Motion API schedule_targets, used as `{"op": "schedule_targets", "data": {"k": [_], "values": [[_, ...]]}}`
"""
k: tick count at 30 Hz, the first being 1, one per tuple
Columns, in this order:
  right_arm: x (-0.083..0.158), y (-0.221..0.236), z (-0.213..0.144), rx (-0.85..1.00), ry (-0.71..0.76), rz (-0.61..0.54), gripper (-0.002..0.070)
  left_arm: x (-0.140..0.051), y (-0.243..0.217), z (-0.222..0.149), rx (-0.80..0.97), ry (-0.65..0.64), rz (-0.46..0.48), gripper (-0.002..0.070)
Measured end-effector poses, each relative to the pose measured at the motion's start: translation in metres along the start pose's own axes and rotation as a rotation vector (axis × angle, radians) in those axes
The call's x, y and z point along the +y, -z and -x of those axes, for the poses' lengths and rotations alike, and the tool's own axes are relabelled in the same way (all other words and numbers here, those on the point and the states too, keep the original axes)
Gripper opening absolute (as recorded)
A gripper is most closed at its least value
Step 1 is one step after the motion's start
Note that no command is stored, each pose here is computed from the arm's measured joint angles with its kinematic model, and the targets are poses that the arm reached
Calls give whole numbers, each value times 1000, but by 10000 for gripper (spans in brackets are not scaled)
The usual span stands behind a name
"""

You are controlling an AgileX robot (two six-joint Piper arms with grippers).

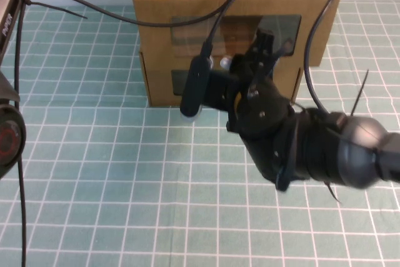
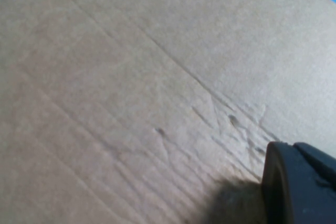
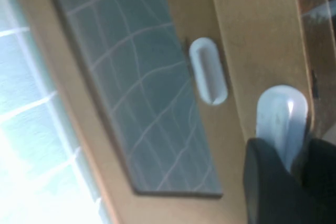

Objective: Open the shoe box
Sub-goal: 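Pull the top drawer of the cardboard box fully open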

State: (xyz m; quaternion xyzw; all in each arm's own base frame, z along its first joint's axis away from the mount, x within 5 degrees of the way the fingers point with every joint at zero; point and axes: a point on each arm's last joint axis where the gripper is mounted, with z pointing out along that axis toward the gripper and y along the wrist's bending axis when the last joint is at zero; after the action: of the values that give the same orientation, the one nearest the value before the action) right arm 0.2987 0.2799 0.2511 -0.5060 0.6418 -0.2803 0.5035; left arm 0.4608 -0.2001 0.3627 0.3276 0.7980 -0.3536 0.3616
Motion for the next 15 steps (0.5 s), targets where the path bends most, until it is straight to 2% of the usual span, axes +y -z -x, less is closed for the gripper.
{"op": "schedule_targets", "data": {"k": [15], "values": [[26,96,4,-6,-130,91,112,0,0,0,0,0,0,-7]]}}
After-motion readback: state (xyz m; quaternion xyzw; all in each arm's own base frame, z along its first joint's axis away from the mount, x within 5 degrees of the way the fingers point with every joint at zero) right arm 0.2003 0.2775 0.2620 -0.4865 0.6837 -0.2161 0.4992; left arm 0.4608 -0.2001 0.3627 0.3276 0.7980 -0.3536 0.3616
